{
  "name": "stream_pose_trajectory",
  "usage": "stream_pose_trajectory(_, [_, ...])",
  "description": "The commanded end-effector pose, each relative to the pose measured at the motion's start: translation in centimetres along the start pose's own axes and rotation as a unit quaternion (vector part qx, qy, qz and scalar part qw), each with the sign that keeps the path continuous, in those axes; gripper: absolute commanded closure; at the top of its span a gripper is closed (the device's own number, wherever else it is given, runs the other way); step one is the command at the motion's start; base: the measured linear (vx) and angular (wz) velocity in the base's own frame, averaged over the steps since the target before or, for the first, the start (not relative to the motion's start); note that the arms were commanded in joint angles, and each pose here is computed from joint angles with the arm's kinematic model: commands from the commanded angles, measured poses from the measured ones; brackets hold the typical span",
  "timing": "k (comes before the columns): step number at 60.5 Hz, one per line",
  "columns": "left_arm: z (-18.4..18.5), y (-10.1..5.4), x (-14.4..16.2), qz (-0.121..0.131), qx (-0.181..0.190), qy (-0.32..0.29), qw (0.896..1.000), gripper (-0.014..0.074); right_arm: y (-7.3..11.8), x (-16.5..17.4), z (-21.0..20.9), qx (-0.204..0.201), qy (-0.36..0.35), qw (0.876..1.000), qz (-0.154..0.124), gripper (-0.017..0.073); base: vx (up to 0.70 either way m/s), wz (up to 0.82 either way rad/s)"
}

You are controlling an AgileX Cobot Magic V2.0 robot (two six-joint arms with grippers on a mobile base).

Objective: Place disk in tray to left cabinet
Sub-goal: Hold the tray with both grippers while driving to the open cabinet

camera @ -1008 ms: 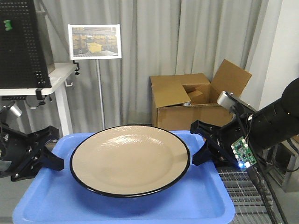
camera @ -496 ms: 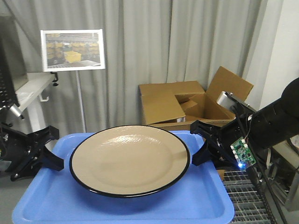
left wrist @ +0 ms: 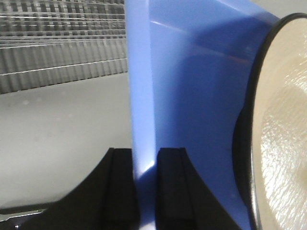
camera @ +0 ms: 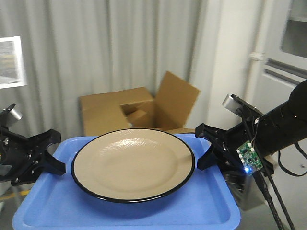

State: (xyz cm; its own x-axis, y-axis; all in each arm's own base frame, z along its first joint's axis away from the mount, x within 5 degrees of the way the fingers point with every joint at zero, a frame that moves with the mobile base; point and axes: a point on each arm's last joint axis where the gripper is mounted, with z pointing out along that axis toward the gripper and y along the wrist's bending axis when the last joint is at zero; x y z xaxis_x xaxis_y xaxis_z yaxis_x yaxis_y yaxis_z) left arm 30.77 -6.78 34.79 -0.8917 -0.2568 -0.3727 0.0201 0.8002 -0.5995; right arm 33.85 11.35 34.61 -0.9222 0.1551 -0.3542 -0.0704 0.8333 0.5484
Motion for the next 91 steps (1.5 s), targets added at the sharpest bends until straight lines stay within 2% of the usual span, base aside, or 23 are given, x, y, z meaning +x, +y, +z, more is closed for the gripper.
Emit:
stream_pose_trajectory(1, [-1.75,-3.99,0.48,-0.029,0.116,-0.01,0.993,0.0594,4.06,0.29,-2.51,-0.12,-0.023,0.992,0.021,0.0565,0.23,-0.63])
stream_pose_trajectory(47, [-1.75,-3.99,0.47,-0.029,0.116,-0.011,0.993,0.0594,4.05,0.38,-2.5,-0.119,-0.018,0.992,0.02,0.0565,0.17,-0.68])
stream_pose_trajectory(91, [-1.75,-3.99,0.47,-0.029,0.116,-0.011,0.993,0.0594,4.05,0.38,-2.51,-0.12,-0.018,0.992,0.021,0.0565,0.12,-0.5])
